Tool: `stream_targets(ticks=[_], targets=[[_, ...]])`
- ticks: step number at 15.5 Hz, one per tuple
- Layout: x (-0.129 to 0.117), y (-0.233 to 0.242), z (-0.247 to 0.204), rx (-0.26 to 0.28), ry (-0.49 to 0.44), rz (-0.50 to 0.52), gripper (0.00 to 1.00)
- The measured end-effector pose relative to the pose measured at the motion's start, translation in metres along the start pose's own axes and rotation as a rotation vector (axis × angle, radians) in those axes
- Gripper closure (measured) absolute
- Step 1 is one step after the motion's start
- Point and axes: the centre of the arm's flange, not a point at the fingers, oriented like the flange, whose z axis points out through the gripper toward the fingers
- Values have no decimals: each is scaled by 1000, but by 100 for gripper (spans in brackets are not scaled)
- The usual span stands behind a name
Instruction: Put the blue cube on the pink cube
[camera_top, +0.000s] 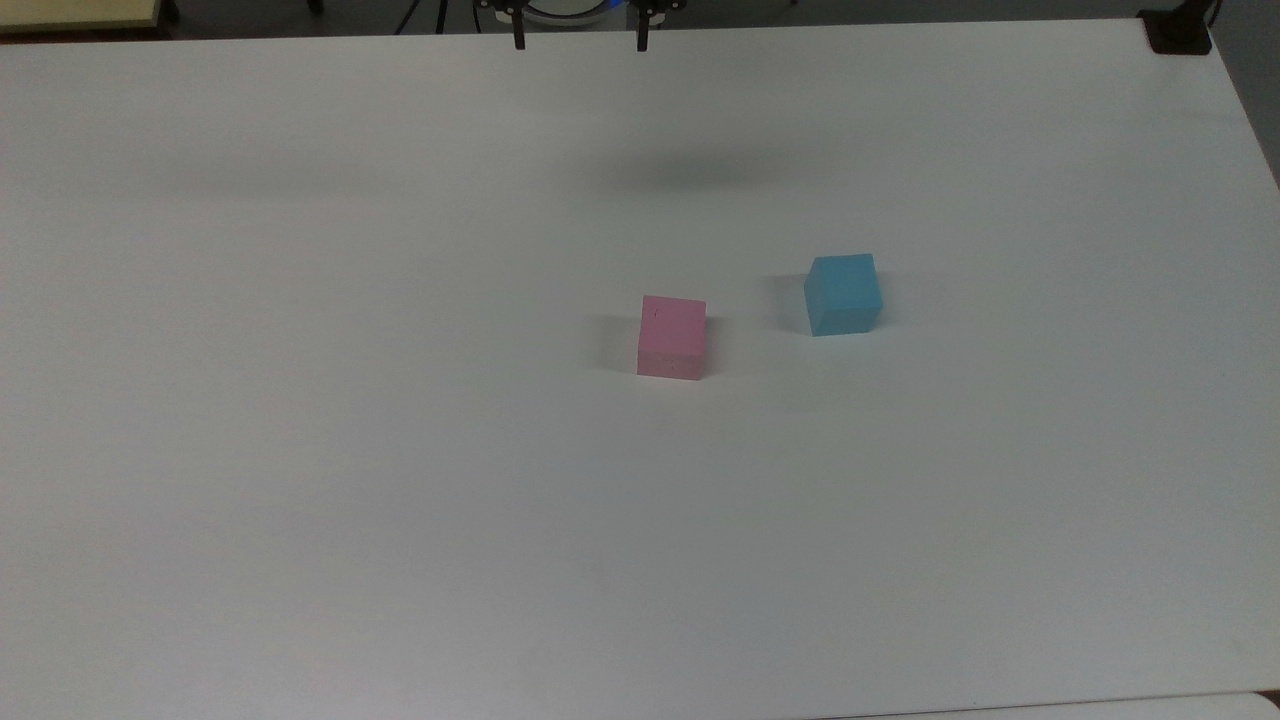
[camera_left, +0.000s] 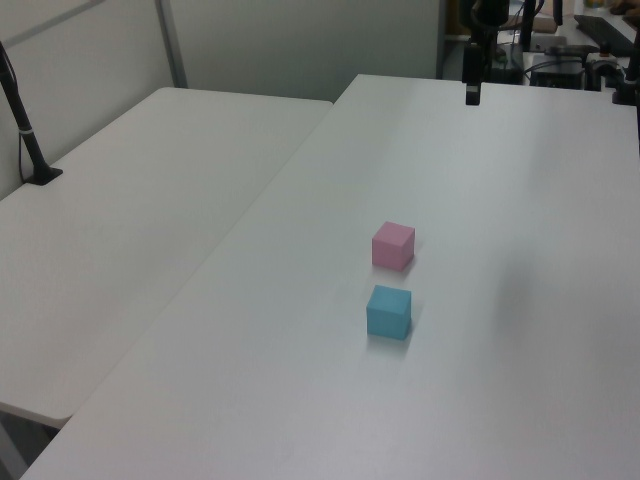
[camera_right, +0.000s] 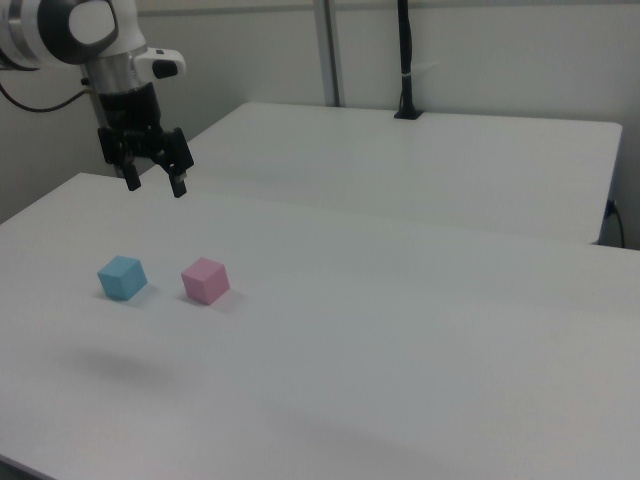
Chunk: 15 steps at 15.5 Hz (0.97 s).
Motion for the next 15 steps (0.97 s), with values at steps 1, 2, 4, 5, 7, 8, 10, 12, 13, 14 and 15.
stream_targets(ticks=[1, 2, 4, 5, 7, 8, 10, 12, 13, 14, 15], targets=[[0, 0, 5, -1, -10, -1, 0], [0, 0, 5, -1, -9, -1, 0], [0, 0, 5, -1, -9, -1, 0], [0, 0, 5, -1, -10, 0, 0], [0, 3, 5, -1, -11, 5, 0], [0, 4, 6, -1, -11, 7, 0], [0, 5, 6, -1, -12, 9, 0], [0, 6, 6, -1, -12, 10, 0], [0, 6, 6, -1, -12, 10, 0], [0, 6, 6, -1, -12, 10, 0], [1, 5, 6, 0, -13, 9, 0]])
